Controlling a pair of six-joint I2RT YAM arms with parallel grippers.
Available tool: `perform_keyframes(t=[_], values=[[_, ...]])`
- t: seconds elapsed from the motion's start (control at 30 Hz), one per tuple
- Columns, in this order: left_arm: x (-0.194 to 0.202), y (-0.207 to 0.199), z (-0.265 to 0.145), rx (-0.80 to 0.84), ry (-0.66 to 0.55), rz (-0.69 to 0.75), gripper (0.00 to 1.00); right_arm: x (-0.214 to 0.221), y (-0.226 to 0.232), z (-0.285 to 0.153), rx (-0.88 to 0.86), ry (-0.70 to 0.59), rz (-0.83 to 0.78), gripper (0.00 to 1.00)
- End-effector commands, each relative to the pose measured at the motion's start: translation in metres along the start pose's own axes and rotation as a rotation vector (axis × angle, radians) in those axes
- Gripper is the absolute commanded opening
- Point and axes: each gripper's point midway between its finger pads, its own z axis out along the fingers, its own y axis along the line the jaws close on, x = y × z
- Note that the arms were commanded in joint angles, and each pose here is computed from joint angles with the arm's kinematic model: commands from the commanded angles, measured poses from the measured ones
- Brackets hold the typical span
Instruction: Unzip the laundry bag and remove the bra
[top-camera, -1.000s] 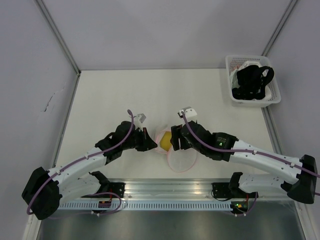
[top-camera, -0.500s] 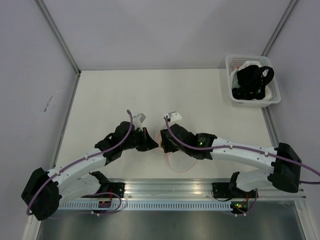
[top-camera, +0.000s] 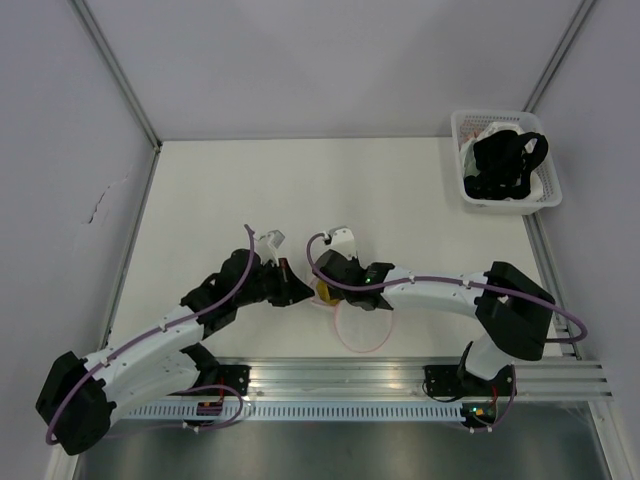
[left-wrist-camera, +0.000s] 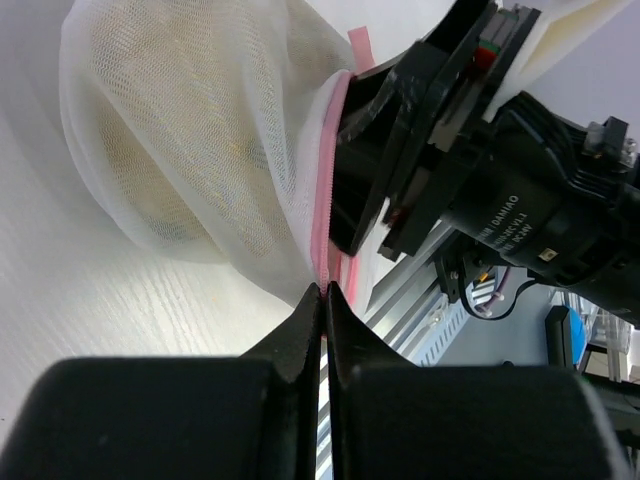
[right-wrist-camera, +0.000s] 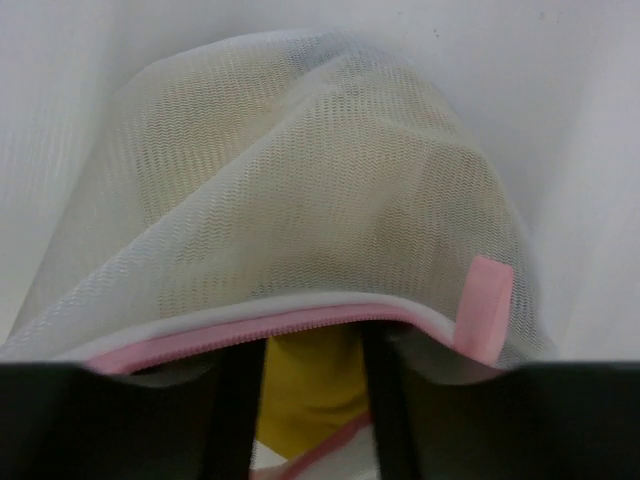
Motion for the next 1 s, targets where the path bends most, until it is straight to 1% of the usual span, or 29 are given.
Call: perform_keyframes(t=[0.0,0.07,0.1,0.13,0.17,0.2,0.3,0.33,0.4,0.43,0.47,0.5,0.57,0.6,0.73,0.77,0.8,0.87,0.9,0.97], values=[[-0.001,-0.012,-0.004,0.051,-0.006,-0.019,0.02,-0.007,0.003,0.01,0.008,-0.038,0.025,0.4],[0.0,-0.011,-0.004,0.05,-0.007,-0.019,0.02,-0.007,0.004,0.009,0.001,-0.042,0.028,0.29],[0.0,-0.011,-0.004,0.05,-0.007,-0.019,0.02,-0.008,0.004,0.008,-0.001,-0.043,0.03,0.18],[0.0,-0.01,-0.004,0.047,-0.006,-0.021,0.02,-0.012,0.003,0.003,-0.007,-0.052,0.035,0.11],[0.001,-0.01,-0.004,0.046,-0.005,-0.021,0.02,-0.014,0.003,-0.001,-0.015,-0.056,0.037,0.04],[0.001,-0.009,-0.004,0.042,-0.004,-0.022,0.02,-0.016,0.004,-0.006,-0.029,-0.061,0.039,0.0],[0.001,-0.007,-0.002,0.034,-0.002,-0.022,0.02,-0.03,0.01,-0.034,-0.132,-0.085,0.053,0.01],[0.001,-0.006,-0.001,0.03,-0.004,-0.022,0.02,-0.04,0.012,-0.052,-0.181,-0.112,0.052,0.0],[0.001,-0.004,0.0,0.022,-0.001,-0.023,0.02,-0.039,0.025,-0.076,-0.307,-0.094,0.039,0.0],[0.0,-0.003,0.001,0.017,-0.005,-0.022,0.02,-0.045,0.028,-0.096,-0.379,-0.111,0.032,0.0],[0.0,-0.003,0.002,0.016,-0.006,-0.02,0.02,-0.046,0.035,-0.111,-0.451,-0.098,0.027,0.01],[-0.002,-0.002,0.002,0.008,-0.013,-0.02,0.02,-0.051,0.032,-0.131,-0.494,-0.119,0.036,0.0],[-0.002,-0.001,0.005,0.003,-0.01,-0.02,0.02,-0.057,0.035,-0.155,-0.573,-0.134,0.043,0.0],[-0.005,-0.002,0.006,0.003,-0.015,-0.018,0.02,-0.065,0.031,-0.171,-0.6,-0.17,0.063,0.0],[-0.005,0.0,0.011,-0.014,-0.004,-0.019,0.02,-0.079,0.029,-0.214,-0.71,-0.208,0.084,0.0],[-0.007,0.0,0.012,-0.013,-0.005,-0.018,0.02,-0.082,0.028,-0.219,-0.722,-0.21,0.104,0.0],[-0.006,-0.001,0.012,-0.013,-0.001,-0.019,0.02,-0.076,0.035,-0.232,-0.801,-0.175,0.091,0.0],[-0.008,-0.001,0.013,-0.014,-0.006,-0.018,0.02,-0.071,0.041,-0.24,-0.853,-0.134,0.08,0.0],[-0.009,-0.001,0.013,-0.016,-0.009,-0.018,0.02,-0.061,0.046,-0.242,-0.885,-0.08,0.058,0.0],[-0.009,-0.001,0.013,-0.017,-0.012,-0.016,0.02,-0.05,0.048,-0.24,-0.905,-0.037,0.029,0.01]])
